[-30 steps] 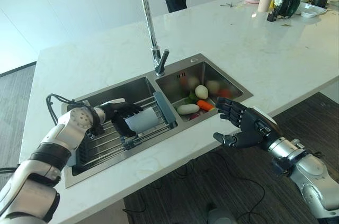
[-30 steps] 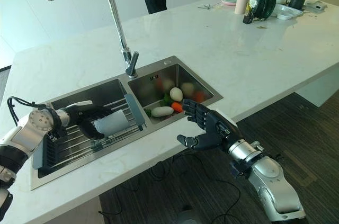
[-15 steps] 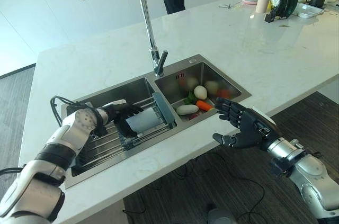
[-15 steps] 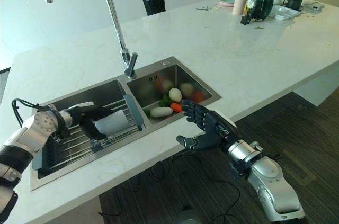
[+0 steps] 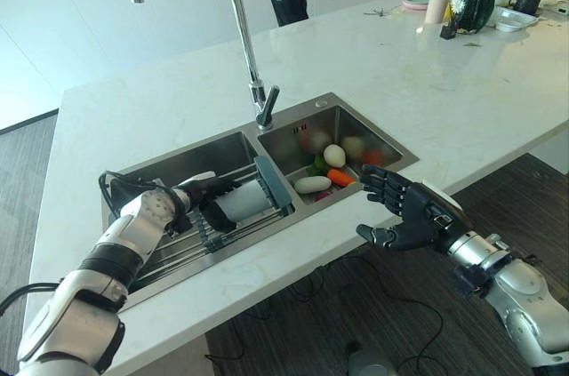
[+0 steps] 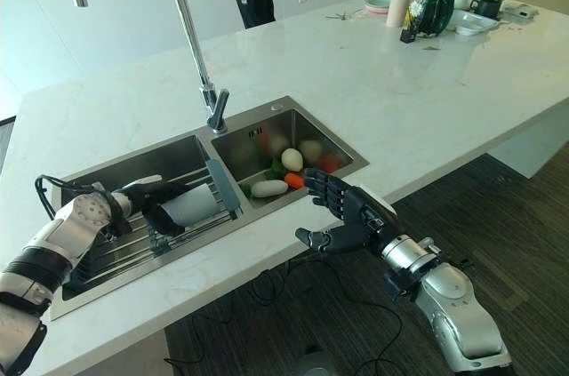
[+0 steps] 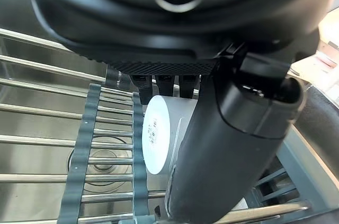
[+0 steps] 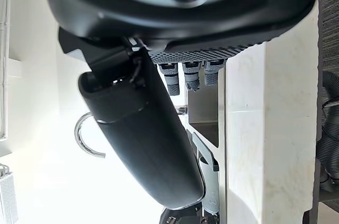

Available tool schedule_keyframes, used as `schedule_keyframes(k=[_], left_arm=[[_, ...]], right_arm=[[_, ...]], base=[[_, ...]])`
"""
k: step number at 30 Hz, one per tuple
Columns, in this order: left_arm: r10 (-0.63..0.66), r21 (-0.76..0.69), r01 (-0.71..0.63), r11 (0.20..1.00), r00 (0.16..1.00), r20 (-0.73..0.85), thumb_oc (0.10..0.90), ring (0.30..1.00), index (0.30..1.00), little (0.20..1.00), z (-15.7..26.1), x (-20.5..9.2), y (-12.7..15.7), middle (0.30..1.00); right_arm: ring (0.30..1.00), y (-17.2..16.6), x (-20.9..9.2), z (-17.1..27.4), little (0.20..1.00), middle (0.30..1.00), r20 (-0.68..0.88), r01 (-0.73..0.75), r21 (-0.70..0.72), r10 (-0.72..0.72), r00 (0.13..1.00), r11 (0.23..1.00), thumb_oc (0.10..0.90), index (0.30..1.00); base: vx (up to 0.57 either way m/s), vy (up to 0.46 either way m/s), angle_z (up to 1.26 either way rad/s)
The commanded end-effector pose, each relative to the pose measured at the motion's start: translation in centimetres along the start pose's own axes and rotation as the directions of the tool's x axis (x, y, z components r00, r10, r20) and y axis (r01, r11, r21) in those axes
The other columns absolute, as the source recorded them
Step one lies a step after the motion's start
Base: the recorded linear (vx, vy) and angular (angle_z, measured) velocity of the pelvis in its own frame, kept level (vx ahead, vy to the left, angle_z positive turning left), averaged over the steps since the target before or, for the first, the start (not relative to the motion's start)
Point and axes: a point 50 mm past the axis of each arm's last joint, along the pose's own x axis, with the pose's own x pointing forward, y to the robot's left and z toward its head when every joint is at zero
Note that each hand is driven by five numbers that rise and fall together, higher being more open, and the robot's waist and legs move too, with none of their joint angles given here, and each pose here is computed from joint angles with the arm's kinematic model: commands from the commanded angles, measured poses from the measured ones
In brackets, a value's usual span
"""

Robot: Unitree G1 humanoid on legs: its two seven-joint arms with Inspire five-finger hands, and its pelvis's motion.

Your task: Place the dishes in the dishwasher.

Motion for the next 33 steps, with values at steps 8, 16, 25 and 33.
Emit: schedule_keyframes(k=[8, 16, 25, 33], left_arm=[[0.155, -0.012, -0.154, 0.988, 0.987, 0.039, 0.800, 0.900, 0.900, 0.900, 1.6, -0.2, 3.2, 0.900], [0.159, -0.029, -0.158, 0.987, 0.987, 0.019, 0.800, 0.900, 0.900, 0.900, 1.3, 0.2, 2.5, 0.900], [0.139, 0.009, -0.139, 0.990, 0.990, -0.008, 0.493, 0.439, 0.439, 0.439, 1.1, 1.4, 0.6, 0.439], [0.195, -0.046, -0.196, 0.979, 0.980, -0.034, 0.400, 0.300, 0.300, 0.300, 0.2, 1.6, -0.2, 0.300]], right_arm=[[0.900, 0.4, 1.4, 5.1, 0.900, 0.900, 0.248, -0.026, -0.105, 0.052, 0.967, 0.994, 0.800, 0.900], [0.900, 0.5, 1.5, 5.1, 0.900, 0.900, 0.249, -0.033, -0.103, 0.058, 0.967, 0.994, 0.800, 0.900], [0.900, 1.1, 1.8, 5.3, 0.900, 0.900, 0.266, -0.056, -0.096, 0.079, 0.961, 0.994, 0.800, 0.900], [0.900, 1.3, 1.6, 4.7, 0.900, 0.900, 0.257, -0.045, -0.083, 0.065, 0.964, 0.996, 0.800, 0.900]], base=[[0.00, 0.000, 0.00], [0.00, 0.000, 0.00], [0.00, -0.001, -0.01], [0.01, -0.003, -0.04]])
